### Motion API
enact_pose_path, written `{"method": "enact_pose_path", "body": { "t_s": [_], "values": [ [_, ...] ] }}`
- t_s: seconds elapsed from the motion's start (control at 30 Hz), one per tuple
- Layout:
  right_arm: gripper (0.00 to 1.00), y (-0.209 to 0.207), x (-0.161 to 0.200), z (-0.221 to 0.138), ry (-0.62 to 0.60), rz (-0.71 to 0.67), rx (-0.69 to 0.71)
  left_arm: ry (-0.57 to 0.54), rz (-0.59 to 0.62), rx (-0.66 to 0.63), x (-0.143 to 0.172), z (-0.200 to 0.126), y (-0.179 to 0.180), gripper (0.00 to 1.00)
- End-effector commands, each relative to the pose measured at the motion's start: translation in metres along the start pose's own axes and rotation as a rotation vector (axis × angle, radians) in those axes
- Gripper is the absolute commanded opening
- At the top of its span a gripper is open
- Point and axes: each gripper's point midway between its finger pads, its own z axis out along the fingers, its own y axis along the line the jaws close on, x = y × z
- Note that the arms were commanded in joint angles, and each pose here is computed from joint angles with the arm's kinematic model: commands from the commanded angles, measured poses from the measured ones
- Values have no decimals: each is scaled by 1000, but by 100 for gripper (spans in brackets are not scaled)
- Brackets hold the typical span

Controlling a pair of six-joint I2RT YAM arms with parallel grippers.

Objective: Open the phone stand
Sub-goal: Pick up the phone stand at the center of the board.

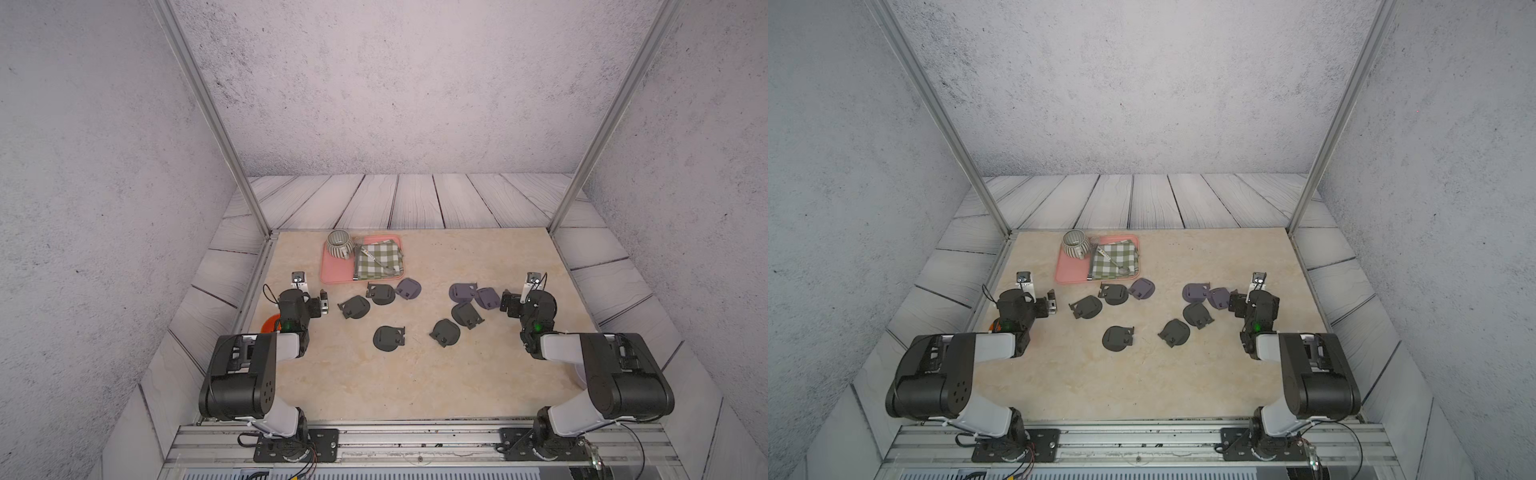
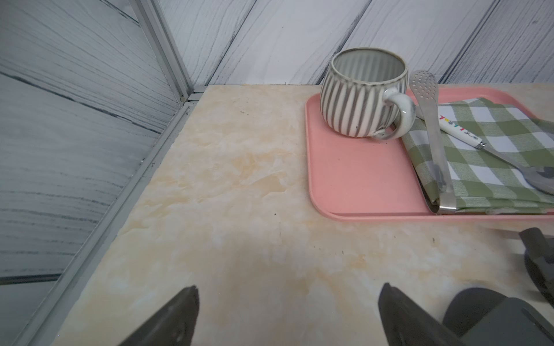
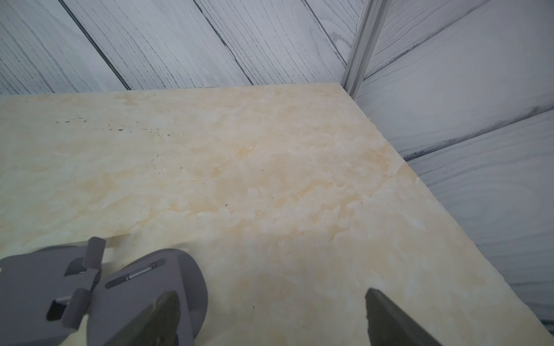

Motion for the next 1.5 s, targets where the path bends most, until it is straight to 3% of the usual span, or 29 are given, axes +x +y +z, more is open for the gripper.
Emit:
{"method": "enact_pose_path", "body": {
  "t_s": [0.0, 1.1, 1.23, 1.33, 1.47],
  "values": [
    [99, 2, -4, 2, -4, 8, -8, -29, -11, -3, -10, -1, 2, 98],
    [99, 3, -4, 2, -1, 0, -7, -29, -10, -6, -11, -1, 3, 98],
    [99, 0, -14, -2, -10, -15, 55, -34, -10, -17, -23, -3, 5, 98],
    [99, -3, -27, -7, 61, -36, 122, 12, -5, -30, -30, -9, 6, 99],
    [99, 16, -49, -20, 74, -89, 104, -8, 35, -48, -48, -26, -2, 98]
  ]
}}
